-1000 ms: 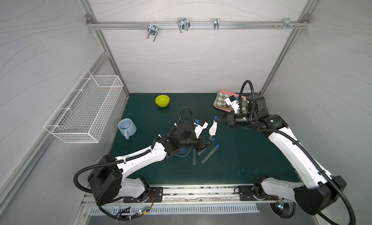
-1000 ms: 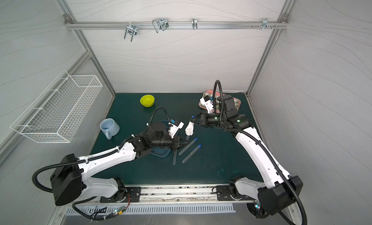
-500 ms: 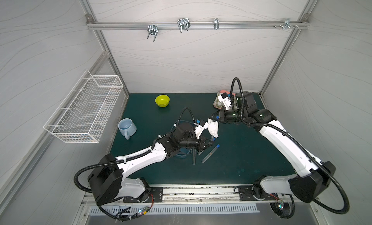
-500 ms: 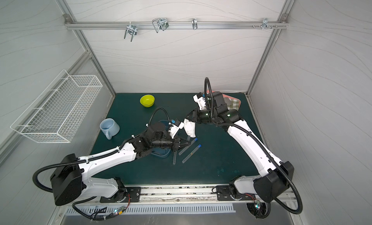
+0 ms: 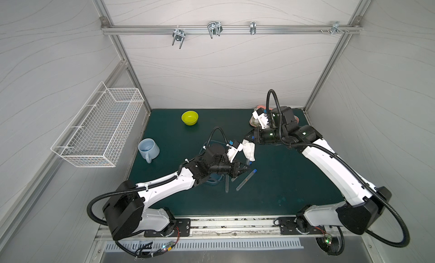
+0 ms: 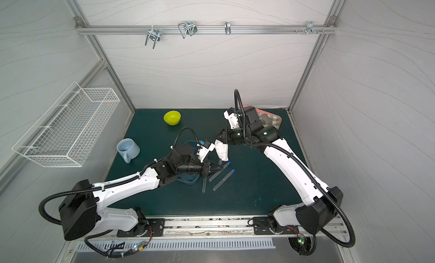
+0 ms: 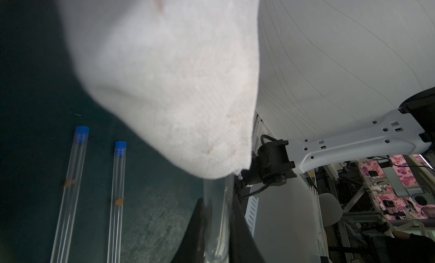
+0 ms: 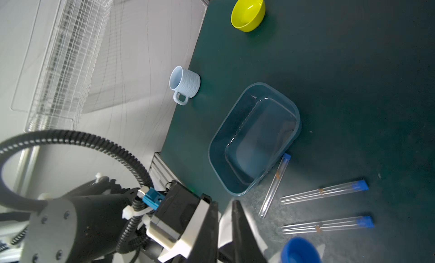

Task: Wipe the exteriors of test tubes
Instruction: Place the cleaning item in the test tube, then wipe the dirt from the test tube.

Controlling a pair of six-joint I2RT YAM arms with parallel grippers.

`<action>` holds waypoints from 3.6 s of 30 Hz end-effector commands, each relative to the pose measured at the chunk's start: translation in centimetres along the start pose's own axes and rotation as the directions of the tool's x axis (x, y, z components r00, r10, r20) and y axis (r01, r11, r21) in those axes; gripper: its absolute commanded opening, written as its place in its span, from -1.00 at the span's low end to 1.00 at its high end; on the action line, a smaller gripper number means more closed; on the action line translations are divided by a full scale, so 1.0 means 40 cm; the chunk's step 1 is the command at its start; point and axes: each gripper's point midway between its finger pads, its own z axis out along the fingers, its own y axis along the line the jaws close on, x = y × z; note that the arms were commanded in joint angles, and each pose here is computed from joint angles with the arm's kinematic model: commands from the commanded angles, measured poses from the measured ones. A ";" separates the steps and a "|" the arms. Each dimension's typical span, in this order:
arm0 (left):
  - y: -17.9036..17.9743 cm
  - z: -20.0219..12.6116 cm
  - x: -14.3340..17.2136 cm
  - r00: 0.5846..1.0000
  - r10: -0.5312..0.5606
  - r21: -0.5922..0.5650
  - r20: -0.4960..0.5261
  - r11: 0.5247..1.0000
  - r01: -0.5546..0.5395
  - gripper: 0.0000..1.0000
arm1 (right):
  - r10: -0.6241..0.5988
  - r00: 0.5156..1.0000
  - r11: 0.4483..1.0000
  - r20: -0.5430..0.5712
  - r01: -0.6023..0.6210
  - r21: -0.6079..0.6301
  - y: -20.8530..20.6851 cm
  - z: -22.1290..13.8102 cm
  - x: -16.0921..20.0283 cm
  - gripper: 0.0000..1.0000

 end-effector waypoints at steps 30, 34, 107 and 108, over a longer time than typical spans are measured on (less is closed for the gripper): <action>0.016 -0.017 -0.029 0.998 0.052 -0.087 0.037 0.995 -0.049 -0.88 | 0.065 0.996 0.996 0.064 -0.061 -0.061 -0.010 -0.045 0.116 0.21; 0.020 -0.026 -0.029 0.997 0.065 -0.104 0.046 0.993 -0.060 -0.88 | 0.063 0.993 0.993 0.100 -0.052 -0.104 0.013 -0.035 0.118 0.24; -0.033 -0.087 -0.099 0.988 -0.057 0.074 0.146 0.996 0.046 -0.86 | 0.078 0.974 0.990 0.212 -0.050 -0.135 -0.037 0.102 0.175 -0.58; -0.032 -0.087 -0.099 0.988 -0.057 0.074 0.147 0.996 0.047 -0.86 | 0.076 0.972 0.990 0.221 -0.047 -0.130 -0.039 0.100 0.173 -0.58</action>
